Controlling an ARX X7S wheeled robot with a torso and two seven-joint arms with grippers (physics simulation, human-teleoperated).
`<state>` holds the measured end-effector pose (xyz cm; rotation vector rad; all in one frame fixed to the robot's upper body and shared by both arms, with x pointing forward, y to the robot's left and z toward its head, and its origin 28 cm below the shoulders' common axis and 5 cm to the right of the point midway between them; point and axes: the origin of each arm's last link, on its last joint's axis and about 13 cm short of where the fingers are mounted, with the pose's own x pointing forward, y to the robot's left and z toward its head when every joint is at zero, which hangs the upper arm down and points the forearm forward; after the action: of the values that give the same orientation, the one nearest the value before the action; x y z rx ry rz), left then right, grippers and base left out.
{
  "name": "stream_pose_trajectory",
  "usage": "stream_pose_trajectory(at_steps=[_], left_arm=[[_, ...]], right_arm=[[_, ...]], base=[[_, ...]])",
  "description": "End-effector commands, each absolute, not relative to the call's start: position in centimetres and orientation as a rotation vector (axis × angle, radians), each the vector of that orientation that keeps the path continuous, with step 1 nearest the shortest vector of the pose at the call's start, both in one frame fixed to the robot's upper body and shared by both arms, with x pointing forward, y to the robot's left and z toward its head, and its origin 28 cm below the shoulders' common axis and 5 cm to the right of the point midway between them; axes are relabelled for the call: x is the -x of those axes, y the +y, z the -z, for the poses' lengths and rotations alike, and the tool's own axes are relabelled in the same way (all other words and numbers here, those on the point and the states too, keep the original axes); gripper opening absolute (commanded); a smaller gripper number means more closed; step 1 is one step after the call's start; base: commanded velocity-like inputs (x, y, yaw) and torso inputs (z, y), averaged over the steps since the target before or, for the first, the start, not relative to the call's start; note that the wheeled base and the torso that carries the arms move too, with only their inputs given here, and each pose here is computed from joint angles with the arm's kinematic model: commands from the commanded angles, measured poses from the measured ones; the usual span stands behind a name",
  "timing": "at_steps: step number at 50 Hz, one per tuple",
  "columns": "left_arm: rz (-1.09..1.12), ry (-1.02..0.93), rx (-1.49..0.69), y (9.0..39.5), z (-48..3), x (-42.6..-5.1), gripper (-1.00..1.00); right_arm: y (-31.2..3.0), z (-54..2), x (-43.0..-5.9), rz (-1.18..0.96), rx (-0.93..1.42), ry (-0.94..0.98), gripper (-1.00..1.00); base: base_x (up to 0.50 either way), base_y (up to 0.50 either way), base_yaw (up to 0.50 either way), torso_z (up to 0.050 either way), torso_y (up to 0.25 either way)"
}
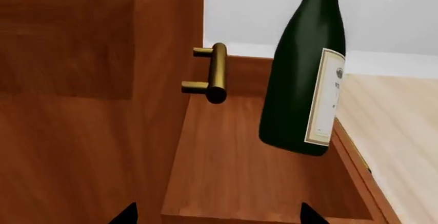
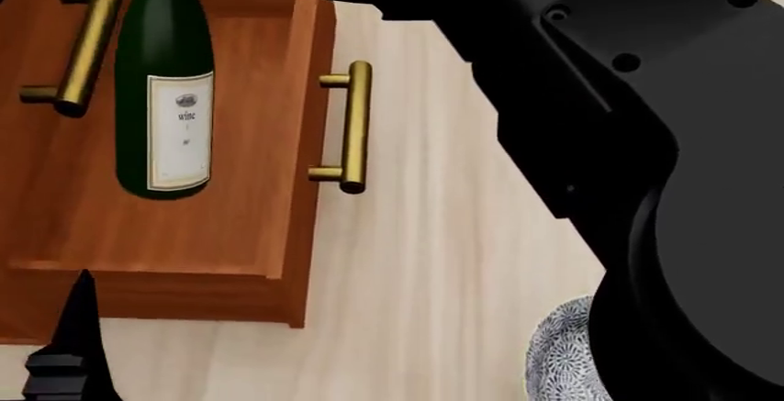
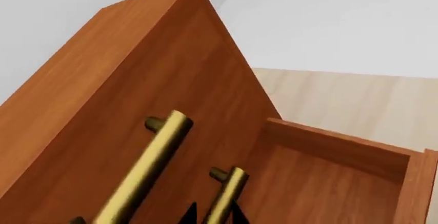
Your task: Put the wine bottle in the bottom drawer of the cabinet.
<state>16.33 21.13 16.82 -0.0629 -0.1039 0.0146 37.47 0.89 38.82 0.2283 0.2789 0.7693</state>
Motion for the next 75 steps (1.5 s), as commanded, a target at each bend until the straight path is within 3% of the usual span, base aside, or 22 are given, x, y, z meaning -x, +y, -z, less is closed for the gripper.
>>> stream_pose_trajectory(at_steps=[1, 75], left_arm=[[-0.01, -0.104, 0.063, 21.1, -16.7, -16.3, 1.0], [-0.002, -0.113, 0.091, 21.2, -16.8, -16.2, 1.0]], right_arm=[[1.2, -39.1, -37.2, -0.806, -0.247, 0.274, -1.0], [1.6, -35.5, -37.0, -0.756, -0.15, 0.469, -1.0]], base=[[0.0, 0.0, 0.0, 0.0, -0.195], [0.0, 0.0, 0.0, 0.0, -0.022]])
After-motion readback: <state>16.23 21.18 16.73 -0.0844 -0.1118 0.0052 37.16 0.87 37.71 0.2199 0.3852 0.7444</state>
